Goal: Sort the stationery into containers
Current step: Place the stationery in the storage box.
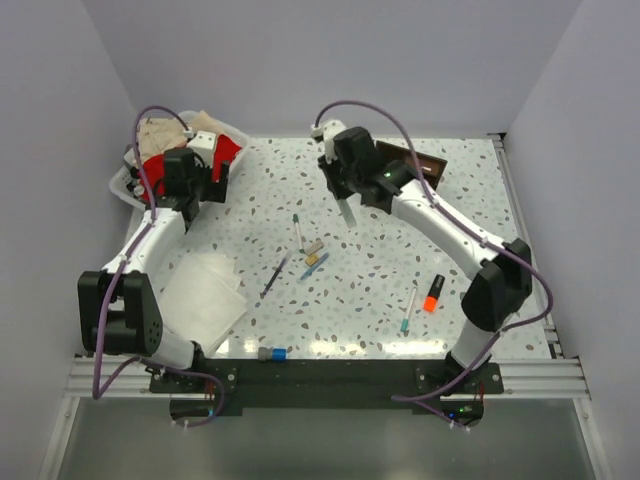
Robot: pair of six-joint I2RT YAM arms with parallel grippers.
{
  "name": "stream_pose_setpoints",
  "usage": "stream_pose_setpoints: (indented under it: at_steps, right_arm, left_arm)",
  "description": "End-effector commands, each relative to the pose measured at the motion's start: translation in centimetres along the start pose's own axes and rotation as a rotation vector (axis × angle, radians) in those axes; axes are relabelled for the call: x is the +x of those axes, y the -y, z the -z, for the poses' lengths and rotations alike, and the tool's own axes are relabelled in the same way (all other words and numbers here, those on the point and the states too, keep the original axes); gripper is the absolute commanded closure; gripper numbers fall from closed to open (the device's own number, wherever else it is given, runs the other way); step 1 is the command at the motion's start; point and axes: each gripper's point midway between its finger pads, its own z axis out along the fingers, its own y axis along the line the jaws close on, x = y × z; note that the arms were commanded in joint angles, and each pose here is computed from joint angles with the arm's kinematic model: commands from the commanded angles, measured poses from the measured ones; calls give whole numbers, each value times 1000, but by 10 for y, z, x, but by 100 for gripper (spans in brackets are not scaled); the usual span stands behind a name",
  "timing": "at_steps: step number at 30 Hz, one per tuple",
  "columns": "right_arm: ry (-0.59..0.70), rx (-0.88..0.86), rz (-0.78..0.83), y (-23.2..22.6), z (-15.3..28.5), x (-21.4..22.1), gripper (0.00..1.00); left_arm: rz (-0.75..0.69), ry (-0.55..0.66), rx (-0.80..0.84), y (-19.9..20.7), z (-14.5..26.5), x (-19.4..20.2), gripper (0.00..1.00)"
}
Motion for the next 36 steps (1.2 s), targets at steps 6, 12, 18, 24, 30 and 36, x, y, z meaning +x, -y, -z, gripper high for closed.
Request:
stream_pose_setpoints:
  at_steps: [6, 12, 18, 24, 30, 36]
  right_arm:
    - [565, 440, -165, 151, 32, -140, 100]
    - [573, 552, -201, 200, 10, -143, 100]
    - [540, 611, -218, 235, -17, -128, 100]
    - [503, 619, -239, 253, -43, -115, 100]
    - [453, 602, -232, 249, -52, -100, 79]
    - [392, 606, -236, 246, -40, -85, 38]
  left_arm:
    - [-60, 107, 119, 63, -4, -33, 0]
    - [-30, 104, 145, 83, -10, -37, 0]
    - [-63, 94, 110, 78, -16, -37, 0]
    - [-84, 77, 106, 80, -21, -35, 0]
    - [-93, 77, 101, 82, -28, -38, 0]
    - [-97, 80, 85, 80, -30, -38, 0]
